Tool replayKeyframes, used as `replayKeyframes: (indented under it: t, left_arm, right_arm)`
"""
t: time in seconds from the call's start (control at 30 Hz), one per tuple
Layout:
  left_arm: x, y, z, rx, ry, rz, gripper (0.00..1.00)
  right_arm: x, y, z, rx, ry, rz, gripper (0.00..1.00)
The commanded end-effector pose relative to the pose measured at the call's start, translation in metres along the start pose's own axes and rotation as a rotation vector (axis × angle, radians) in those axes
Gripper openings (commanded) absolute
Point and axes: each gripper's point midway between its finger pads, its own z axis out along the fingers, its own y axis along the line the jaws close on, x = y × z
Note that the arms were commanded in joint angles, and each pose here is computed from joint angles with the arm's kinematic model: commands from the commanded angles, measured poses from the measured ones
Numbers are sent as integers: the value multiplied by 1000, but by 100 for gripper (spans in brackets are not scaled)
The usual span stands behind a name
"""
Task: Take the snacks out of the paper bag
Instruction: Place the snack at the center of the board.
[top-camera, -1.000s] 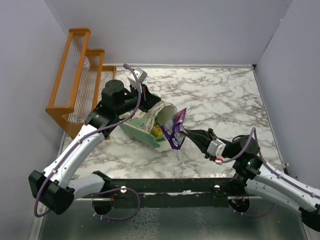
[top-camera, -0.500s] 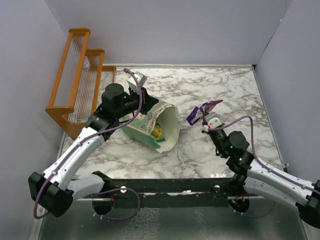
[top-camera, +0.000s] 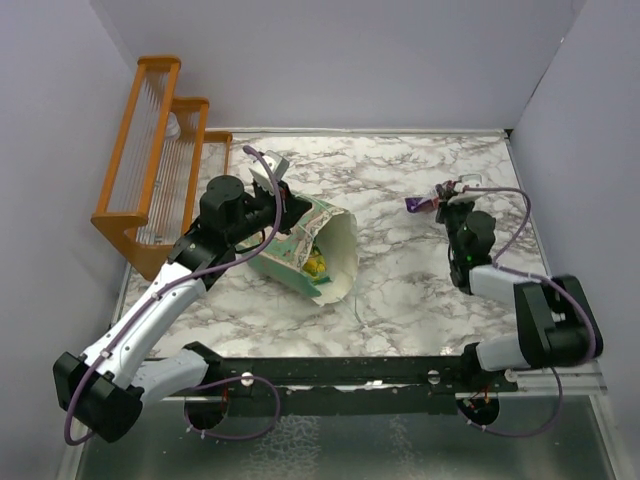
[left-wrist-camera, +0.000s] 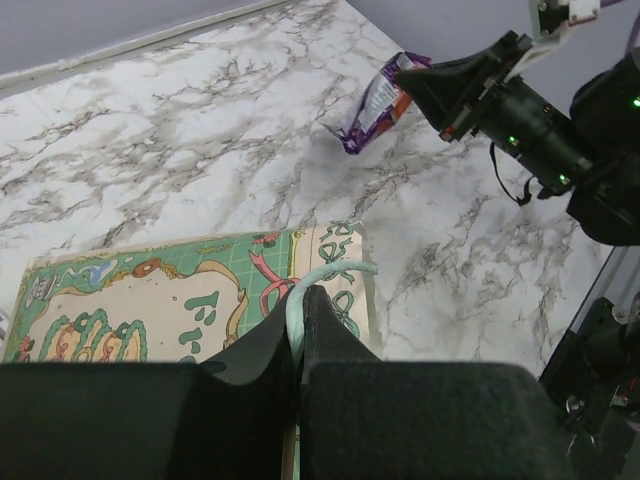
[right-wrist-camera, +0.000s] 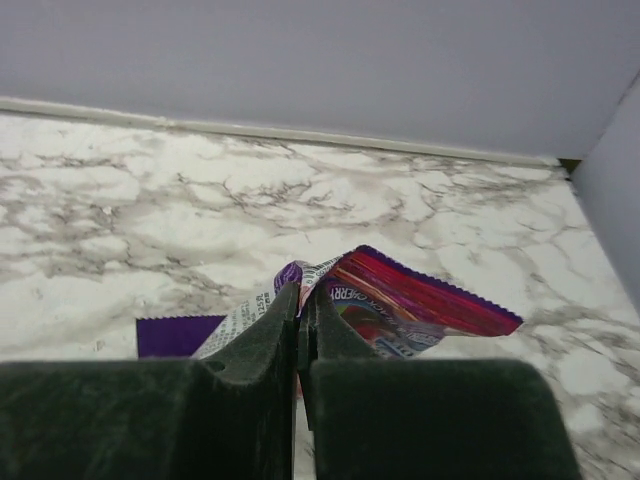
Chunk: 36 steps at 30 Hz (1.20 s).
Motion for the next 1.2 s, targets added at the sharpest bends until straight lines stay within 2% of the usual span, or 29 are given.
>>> replayKeyframes:
  t: [0.0, 0.23, 0.37, 0.43, 0.47, 0.5, 0.53, 0.63, 0.8, 0.87, 0.97, 1.1, 1.17]
  left_arm:
    - [-12, 2, -7, -21, -56, 39, 0]
    - [-13, 7, -8, -35, -58, 39, 0]
    - [-15, 8, -9, -30, -64, 37, 0]
    - [-14, 9, -9, -32, -63, 36, 0]
    - [-14, 9, -8, -33, -63, 36, 0]
    - [-14, 9, -8, -31, -61, 35, 0]
    - [-13, 9, -7, -29, -60, 33, 0]
    - [-12, 7, -6, -16, -58, 27, 0]
    - [-12, 5, -6, -6, -61, 19, 0]
    - [-12, 6, -6, -11, -60, 20, 0]
    - [-11, 7, -5, -12, -59, 16, 0]
    - [-10, 7, -6, -3, -60, 10, 0]
    - [-11, 9, -6, -4, -64, 9, 0]
  right_arm:
    - [-64, 3, 46, -107, -293, 165, 1]
    - [-51, 17, 108, -310, -357, 277, 1]
    - [-22, 22, 105, -519, -361, 468, 1]
    - [1, 15, 98, -538, -324, 550, 1]
    - [9, 15, 94, -534, -299, 531, 1]
    - [16, 14, 93, -511, -262, 498, 4]
    - [26, 7, 97, -450, -202, 496, 12]
    - [59, -18, 99, -230, 13, 524, 41]
    - [77, -72, 62, 141, 203, 500, 70]
    - [89, -88, 45, 274, 310, 531, 75]
    - [78, -95, 35, 314, 341, 521, 77]
    - [39, -63, 38, 95, 289, 543, 80]
    - [23, -41, 35, -17, 270, 603, 81]
